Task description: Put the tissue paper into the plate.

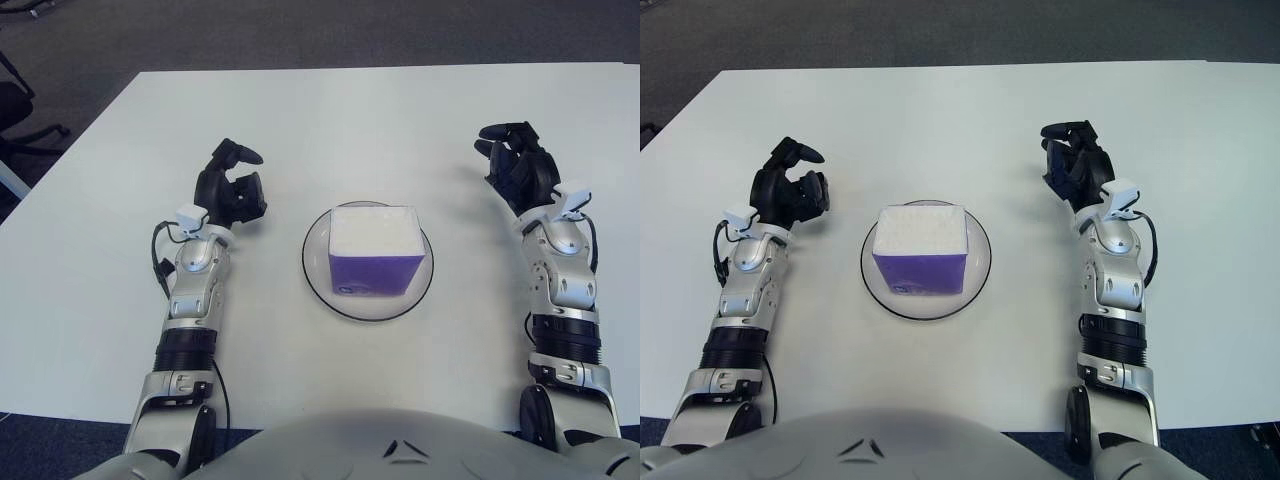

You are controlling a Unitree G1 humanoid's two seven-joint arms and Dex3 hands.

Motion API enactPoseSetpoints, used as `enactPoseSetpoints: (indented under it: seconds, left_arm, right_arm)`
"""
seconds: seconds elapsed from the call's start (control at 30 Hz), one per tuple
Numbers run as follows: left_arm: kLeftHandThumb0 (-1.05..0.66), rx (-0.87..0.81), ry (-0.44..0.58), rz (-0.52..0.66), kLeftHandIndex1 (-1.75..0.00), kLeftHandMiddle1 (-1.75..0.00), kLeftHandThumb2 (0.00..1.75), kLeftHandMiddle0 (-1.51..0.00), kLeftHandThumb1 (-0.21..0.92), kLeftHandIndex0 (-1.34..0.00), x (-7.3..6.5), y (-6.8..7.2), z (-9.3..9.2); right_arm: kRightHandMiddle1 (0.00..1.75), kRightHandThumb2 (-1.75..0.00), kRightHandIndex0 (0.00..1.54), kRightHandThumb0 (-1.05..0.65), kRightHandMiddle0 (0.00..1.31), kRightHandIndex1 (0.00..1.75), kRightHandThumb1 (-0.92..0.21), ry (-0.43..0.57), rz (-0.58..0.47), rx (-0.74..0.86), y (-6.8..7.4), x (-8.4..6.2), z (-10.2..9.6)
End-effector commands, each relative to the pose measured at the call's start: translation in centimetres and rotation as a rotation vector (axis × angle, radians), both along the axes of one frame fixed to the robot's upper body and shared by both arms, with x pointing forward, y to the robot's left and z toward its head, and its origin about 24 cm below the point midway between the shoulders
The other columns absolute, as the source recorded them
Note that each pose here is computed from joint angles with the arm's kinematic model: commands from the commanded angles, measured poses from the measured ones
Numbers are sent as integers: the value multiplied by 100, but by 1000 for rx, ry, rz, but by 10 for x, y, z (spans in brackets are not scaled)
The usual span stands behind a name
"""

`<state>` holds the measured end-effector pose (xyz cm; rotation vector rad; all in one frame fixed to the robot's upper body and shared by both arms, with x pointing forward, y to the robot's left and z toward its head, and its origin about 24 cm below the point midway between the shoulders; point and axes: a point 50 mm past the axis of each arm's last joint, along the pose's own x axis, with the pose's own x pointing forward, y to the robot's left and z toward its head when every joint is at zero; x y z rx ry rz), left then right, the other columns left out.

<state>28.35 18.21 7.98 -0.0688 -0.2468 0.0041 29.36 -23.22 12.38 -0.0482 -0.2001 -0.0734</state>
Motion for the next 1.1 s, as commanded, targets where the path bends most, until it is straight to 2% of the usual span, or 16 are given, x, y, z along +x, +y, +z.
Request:
enactPoseSetpoints:
  seconds: [0.0, 0.23, 0.53, 0.83, 1.07]
  left_arm:
    - [-43, -85, 257, 29, -175, -175, 112, -127, 48, -49, -42, -11, -69]
    - [-43, -80, 253, 23, -175, -175, 112, -126, 48, -49, -43, -12, -66]
    - [-44, -76, 258, 26, -175, -175, 115, -126, 45, -51, -43, -12, -65]
    - [-44, -87, 259, 27, -175, -175, 117, -126, 43, -52, -44, -13, -65]
    - [-44, -88, 258, 20, -175, -175, 116, -127, 44, -52, -45, -13, -65]
  right_arm:
    - [174, -55, 37, -35, 21, 128, -90, 70, -40, 81, 0, -8, -22]
    - [175, -71, 44, -37, 28, 143, -79, 112, -50, 109, 5, -11, -32]
    - [175, -88, 57, -39, 36, 153, -66, 139, -68, 134, 13, -14, -40]
    - [175, -99, 67, -41, 42, 171, -57, 184, -59, 127, 15, -15, -54]
    - [175, -105, 79, -42, 45, 174, -53, 266, -41, 137, 18, -21, -73]
